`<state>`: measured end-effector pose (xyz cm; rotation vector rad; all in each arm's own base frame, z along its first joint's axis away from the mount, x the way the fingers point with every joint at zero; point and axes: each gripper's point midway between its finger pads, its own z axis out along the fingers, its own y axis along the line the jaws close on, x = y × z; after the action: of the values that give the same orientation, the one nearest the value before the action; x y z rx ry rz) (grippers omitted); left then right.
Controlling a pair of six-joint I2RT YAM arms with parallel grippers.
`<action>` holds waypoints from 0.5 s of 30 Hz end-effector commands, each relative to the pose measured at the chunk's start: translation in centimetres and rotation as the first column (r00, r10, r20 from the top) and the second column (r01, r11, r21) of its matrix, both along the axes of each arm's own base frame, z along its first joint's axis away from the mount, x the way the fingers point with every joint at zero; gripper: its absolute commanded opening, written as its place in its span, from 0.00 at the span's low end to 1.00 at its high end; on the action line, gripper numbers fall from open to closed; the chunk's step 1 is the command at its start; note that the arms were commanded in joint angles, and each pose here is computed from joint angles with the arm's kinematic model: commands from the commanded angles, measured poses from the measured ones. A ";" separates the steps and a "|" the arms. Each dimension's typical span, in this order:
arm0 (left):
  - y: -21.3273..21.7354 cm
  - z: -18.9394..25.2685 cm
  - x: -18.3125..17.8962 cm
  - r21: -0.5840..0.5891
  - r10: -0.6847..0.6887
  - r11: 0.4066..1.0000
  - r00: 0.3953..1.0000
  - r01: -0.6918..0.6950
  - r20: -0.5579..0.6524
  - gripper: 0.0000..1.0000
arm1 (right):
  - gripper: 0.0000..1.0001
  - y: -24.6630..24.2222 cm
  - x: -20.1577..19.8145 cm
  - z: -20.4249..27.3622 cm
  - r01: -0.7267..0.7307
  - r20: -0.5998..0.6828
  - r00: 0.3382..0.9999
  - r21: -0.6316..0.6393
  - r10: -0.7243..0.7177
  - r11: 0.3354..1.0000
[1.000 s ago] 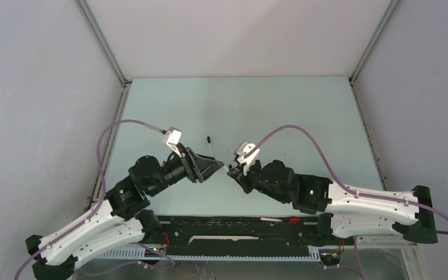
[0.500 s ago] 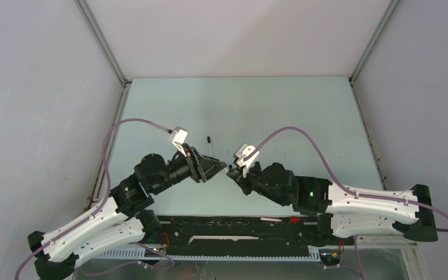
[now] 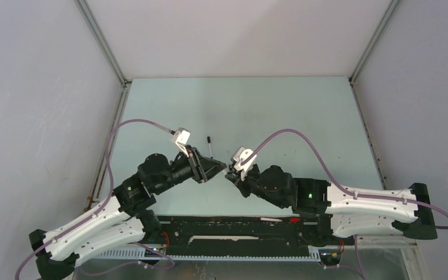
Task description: Insert the pens into the pen caps
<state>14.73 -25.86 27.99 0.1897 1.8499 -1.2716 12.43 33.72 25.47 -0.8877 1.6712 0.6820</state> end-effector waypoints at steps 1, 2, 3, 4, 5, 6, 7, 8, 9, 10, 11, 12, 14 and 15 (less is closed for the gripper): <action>-0.5 0.0 -0.2 -0.023 -0.024 0.999 1.000 0.024 -0.009 0.32 | 0.00 0.8 0.3 2.7 0.015 0.037 0.999 0.069 -0.017 0.997; -0.5 -0.2 -0.2 -0.021 -0.027 0.999 1.000 0.027 -0.013 0.31 | 0.00 0.9 0.3 2.9 0.012 0.039 0.999 0.073 -0.015 0.997; -0.6 -0.3 -0.2 -0.019 -0.029 0.999 0.999 0.028 -0.018 0.30 | 0.00 0.9 0.3 2.9 0.013 0.041 0.999 0.074 -0.016 0.997; -0.6 -0.3 -0.3 -0.018 -0.032 0.999 0.999 0.031 -0.021 0.30 | 0.00 1.0 0.3 2.9 0.013 0.044 0.999 0.076 -0.016 0.997; -0.5 -0.4 -0.4 -0.018 -0.033 0.999 0.999 0.032 -0.023 0.30 | 0.00 1.0 0.4 3.0 0.016 0.046 0.999 0.079 -0.020 0.997; -0.5 -0.4 -0.4 -0.018 -0.034 0.999 0.999 0.034 -0.025 0.30 | 0.00 1.0 0.4 3.1 0.018 0.047 0.999 0.081 -0.022 0.997; -0.4 -0.4 -0.5 -0.020 -0.033 0.999 0.999 0.032 -0.025 0.29 | 0.00 1.0 0.5 3.1 0.022 0.048 0.999 0.079 -0.026 0.997; -0.4 -0.3 -0.5 -0.022 -0.034 0.999 0.999 0.033 -0.025 0.29 | 0.00 1.1 0.5 3.1 0.023 0.049 0.998 0.078 -0.027 0.997; -0.3 -0.3 -0.6 -0.023 -0.034 0.999 0.999 0.033 -0.025 0.28 | 0.00 1.1 0.5 3.2 0.023 0.050 0.998 0.076 -0.027 0.997; -0.3 -0.3 -0.6 -0.025 -0.034 0.999 0.999 0.033 -0.026 0.25 | 0.00 1.1 0.5 3.2 0.026 0.051 0.998 0.076 -0.030 0.997; -0.3 -0.4 -0.6 -0.026 -0.034 0.999 0.999 0.033 -0.026 0.22 | 0.00 1.2 0.5 3.2 0.024 0.051 0.998 0.073 -0.028 0.997; -0.3 -0.4 -0.6 -0.025 -0.035 0.999 0.999 0.035 -0.028 0.18 | 0.00 1.2 0.5 3.2 0.024 0.052 0.998 0.073 -0.028 0.997; -0.4 -0.5 -0.6 -0.021 -0.036 0.999 0.999 0.036 -0.033 0.06 | 0.00 1.3 0.5 3.3 0.025 0.054 0.998 0.075 -0.029 0.997; -0.4 -0.6 -0.6 -0.020 -0.035 0.999 0.999 0.035 -0.036 0.01 | 0.00 1.3 0.5 3.2 0.027 0.055 0.998 0.075 -0.031 0.997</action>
<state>14.34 -26.04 27.58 0.1860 1.8710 -1.2984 12.67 34.20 25.57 -0.8921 1.6569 0.6514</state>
